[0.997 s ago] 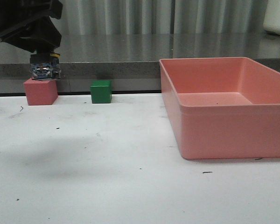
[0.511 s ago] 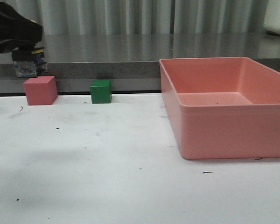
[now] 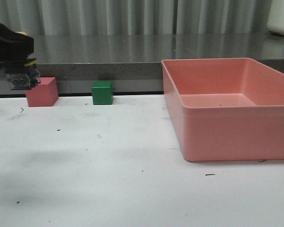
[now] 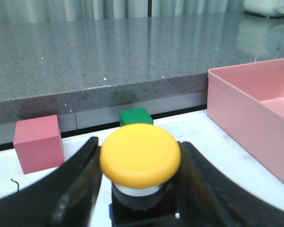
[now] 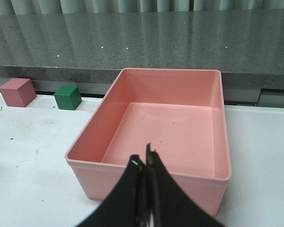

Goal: Place and stand button with both arms
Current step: 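Lift the button with the left gripper and turn it cap-up, then lower the button base-down onto the table with the left gripper, then open the left gripper and raise it away from the standing button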

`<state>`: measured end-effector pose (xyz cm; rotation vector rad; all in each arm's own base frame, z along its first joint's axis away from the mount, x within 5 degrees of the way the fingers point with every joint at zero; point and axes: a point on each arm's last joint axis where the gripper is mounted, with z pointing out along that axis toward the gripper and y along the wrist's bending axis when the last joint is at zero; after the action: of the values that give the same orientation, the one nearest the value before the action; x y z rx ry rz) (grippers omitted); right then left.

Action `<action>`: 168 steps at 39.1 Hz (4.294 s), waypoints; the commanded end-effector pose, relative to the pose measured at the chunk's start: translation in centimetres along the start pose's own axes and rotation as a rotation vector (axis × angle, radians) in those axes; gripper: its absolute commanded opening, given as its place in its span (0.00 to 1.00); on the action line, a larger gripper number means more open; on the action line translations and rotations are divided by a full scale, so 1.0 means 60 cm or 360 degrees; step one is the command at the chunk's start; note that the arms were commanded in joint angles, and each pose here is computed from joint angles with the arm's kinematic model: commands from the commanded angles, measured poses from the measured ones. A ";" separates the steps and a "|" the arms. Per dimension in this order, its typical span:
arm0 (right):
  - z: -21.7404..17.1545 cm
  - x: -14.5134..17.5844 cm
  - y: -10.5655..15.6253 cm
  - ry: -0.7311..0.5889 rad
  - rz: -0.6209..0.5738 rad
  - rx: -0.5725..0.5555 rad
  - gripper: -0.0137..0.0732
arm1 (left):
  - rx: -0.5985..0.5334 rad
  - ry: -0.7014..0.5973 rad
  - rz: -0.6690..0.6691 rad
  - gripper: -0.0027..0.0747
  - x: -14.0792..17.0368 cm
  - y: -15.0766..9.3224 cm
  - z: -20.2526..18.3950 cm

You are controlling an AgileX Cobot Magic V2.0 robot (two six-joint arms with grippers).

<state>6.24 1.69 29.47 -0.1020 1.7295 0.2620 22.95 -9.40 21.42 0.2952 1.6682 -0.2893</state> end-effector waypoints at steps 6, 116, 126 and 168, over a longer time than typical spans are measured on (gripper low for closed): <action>-0.003 -0.026 0.000 -0.0164 -0.0016 0.0018 0.08 | -0.0003 -0.0179 0.0001 0.30 0.000 -0.002 0.022; -0.003 -0.026 0.000 -0.0164 -0.0016 0.0018 0.08 | -0.0102 -0.0114 0.0010 0.66 0.130 0.009 0.057; -0.003 -0.026 0.000 -0.0164 -0.0016 0.0018 0.08 | -0.0102 -0.0124 0.0009 0.66 0.126 0.009 0.056; -0.003 -0.026 0.000 -0.0164 -0.0016 0.0018 0.08 | -0.0146 -0.0194 -0.0172 0.66 -0.033 0.013 0.005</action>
<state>6.24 1.69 29.47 -0.1020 1.7295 0.2620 23.83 -8.96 20.15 0.1781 1.6653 -0.2690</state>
